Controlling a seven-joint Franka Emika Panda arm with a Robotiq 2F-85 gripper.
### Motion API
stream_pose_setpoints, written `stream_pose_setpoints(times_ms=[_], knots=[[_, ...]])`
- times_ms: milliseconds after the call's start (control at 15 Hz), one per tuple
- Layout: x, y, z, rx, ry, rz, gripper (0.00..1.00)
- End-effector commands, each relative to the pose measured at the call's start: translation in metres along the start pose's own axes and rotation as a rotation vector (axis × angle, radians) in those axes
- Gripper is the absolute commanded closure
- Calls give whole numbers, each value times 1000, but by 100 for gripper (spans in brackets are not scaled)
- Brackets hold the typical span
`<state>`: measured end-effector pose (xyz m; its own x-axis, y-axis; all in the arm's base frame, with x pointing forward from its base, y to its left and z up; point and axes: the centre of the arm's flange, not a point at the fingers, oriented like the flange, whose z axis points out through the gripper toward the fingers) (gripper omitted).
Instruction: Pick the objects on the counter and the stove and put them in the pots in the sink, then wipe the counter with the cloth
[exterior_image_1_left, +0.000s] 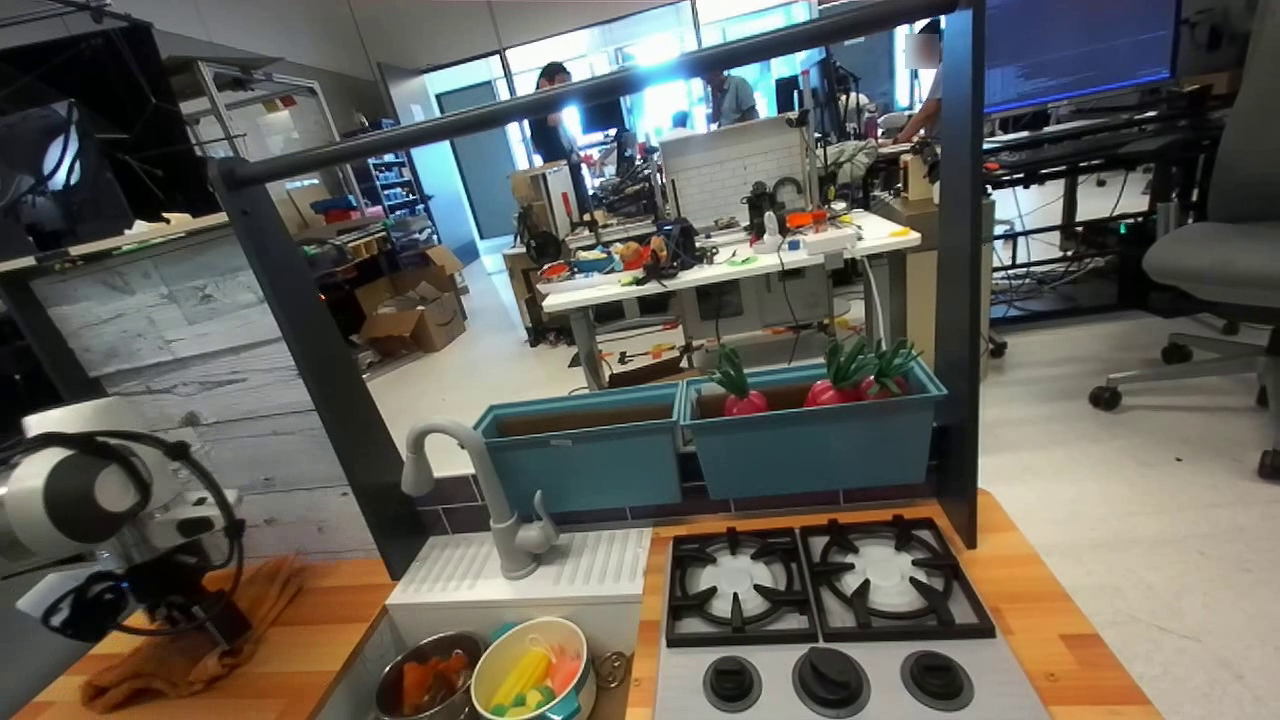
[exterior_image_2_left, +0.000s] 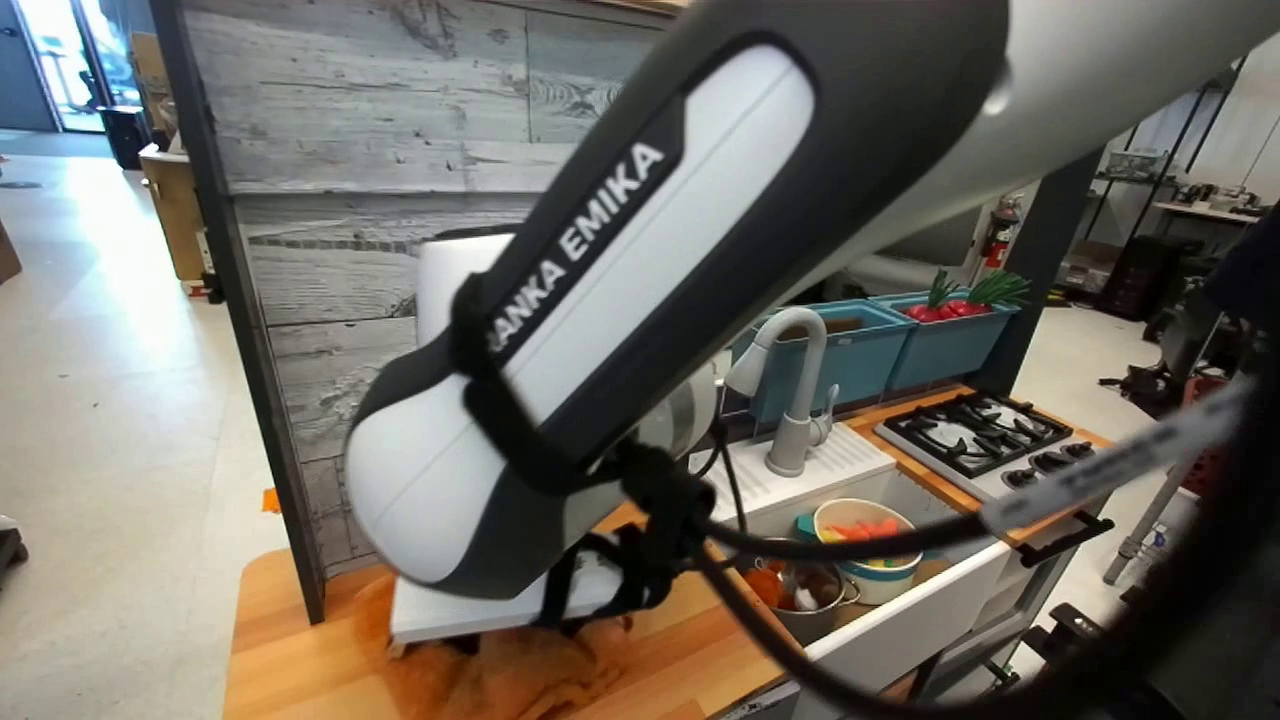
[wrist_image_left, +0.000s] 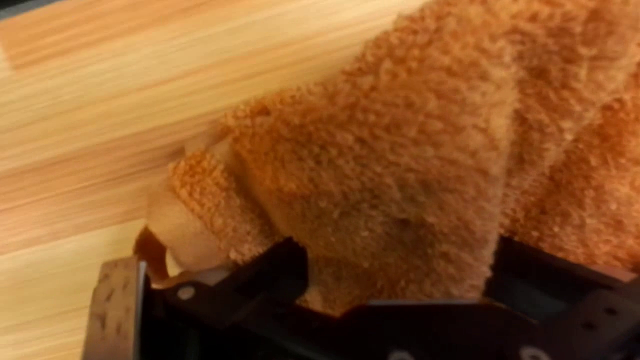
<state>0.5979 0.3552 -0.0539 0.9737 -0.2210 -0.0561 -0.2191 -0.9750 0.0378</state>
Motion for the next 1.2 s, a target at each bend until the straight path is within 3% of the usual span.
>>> stream_pose_setpoints(times_ms=[0, 133, 333, 400, 867, 1000, 1133], knots=[[6, 94, 7, -75, -59, 165, 0], [15, 133, 1, -95, -62, 241, 0], [22, 140, -3, -111, -72, 238, 0], [20, 132, -3, -115, -73, 215, 0], [-4, -27, 11, -115, -19, -3, 0], [-9, -46, 10, -118, -12, -20, 0], [-5, -40, 7, -123, -10, -16, 0]])
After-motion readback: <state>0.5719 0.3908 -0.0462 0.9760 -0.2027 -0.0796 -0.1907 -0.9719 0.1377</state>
